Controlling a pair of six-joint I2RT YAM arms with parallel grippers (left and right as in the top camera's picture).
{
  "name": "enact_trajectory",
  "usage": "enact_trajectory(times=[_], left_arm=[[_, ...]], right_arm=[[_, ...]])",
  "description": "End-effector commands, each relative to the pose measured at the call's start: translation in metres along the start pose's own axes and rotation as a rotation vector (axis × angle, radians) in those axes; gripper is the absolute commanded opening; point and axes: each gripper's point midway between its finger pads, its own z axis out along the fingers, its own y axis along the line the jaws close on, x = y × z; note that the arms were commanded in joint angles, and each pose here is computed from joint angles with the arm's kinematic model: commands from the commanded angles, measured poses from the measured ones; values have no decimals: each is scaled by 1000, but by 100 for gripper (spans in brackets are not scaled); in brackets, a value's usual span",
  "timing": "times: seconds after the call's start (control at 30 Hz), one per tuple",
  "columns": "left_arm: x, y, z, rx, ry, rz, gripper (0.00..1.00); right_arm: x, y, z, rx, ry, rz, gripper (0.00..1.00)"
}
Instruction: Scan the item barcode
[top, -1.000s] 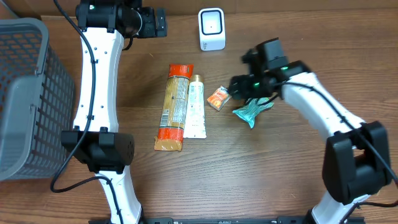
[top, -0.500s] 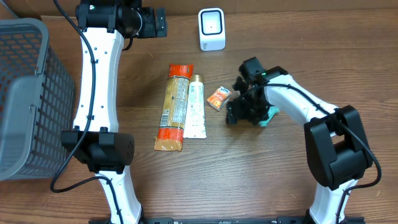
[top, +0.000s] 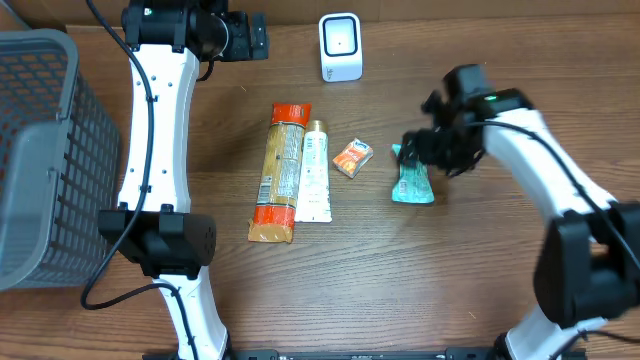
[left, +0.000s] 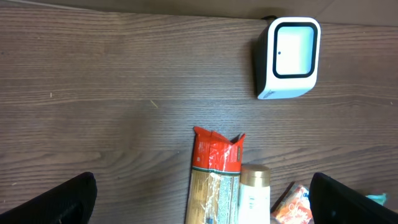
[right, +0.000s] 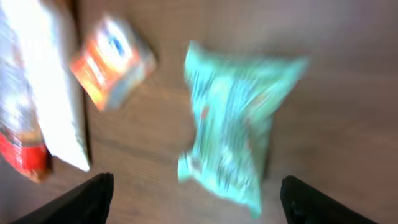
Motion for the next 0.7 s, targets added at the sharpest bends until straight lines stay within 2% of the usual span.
enact_trajectory(times=[0.0, 0.13, 0.2, 0.37, 0.57, 0.67], left_arm=[[-2, 0, 0, -4, -8, 27, 100], [-2, 0, 0, -5, -8, 27, 100], [-2, 0, 0, -5, -8, 27, 100], [-2, 0, 0, -5, -8, 27, 100], [-2, 0, 0, -4, -8, 27, 100], [-2, 0, 0, -5, -8, 27, 100]], right_arm=[[-37, -27, -29, 13, -160, -124, 89], [-62, -30, -4, -39, -217, -372, 88], [-60, -27, 11, -47, -191, -384, 87], [-23, -31, 30, -43, -20, -234, 76], [10, -83, 25, 216, 107, 54, 76], [22, -89, 26, 250, 138, 139, 75]])
